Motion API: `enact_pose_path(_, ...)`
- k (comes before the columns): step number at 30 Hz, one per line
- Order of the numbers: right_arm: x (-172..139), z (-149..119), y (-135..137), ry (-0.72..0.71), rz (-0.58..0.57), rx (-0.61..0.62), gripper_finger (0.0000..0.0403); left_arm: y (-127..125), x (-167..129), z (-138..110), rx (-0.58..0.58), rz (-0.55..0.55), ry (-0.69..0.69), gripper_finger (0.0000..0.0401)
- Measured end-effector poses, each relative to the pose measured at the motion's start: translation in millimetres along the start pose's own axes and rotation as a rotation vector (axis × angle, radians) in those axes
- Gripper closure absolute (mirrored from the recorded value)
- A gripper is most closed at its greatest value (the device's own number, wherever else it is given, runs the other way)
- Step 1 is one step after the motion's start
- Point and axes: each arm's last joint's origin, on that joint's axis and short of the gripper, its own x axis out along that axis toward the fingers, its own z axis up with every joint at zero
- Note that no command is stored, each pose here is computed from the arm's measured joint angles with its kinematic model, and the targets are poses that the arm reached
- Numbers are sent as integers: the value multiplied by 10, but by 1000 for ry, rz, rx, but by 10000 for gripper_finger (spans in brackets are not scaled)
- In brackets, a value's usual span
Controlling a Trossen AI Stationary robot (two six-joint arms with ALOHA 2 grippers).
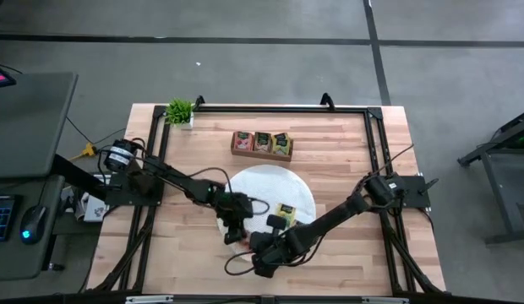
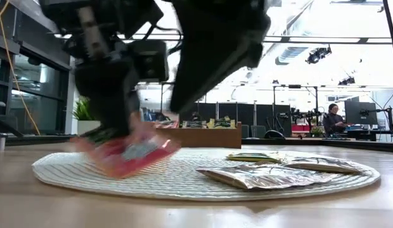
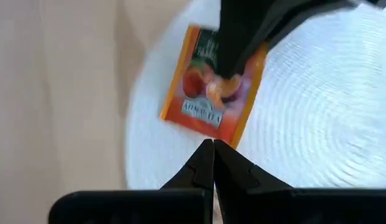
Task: Pick & Place Tea
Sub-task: Put the orange tea bag into the left section of the wooden organizer
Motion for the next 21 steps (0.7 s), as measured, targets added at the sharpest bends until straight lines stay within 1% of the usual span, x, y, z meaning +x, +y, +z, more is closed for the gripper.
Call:
enact_pose_path(3, -161, -8, -89, 54, -46, -50, 402, 19, -115, 117, -4, -7, -53, 400)
enact_pose_path(7, -388, -35, -222, 136, -119, -105, 402, 45, -319, 285, 3, 19, -71, 401)
enact_pose_path(10, -532, -68, -317, 201, -168, -137, 402, 97, -522, 405, 8, 88, -24, 401)
enact_pose_path(13, -693, -73, -390, 230, -200, -157, 403, 139, -762, 589, 32, 175, 32, 401)
enact_pose_path(16, -859, -68, -455, 204, -196, -160, 403, 155, -1059, 762, 69, 272, 105, 401)
enact_pose_path(18, -971, -115, -536, 161, -176, -153, 403, 139, -1280, 908, 111, 334, 117, 401)
enact_pose_path(21, -1116, -261, -731, 76, -94, -86, 403, 188, -1536, 1105, 135, 427, 139, 401)
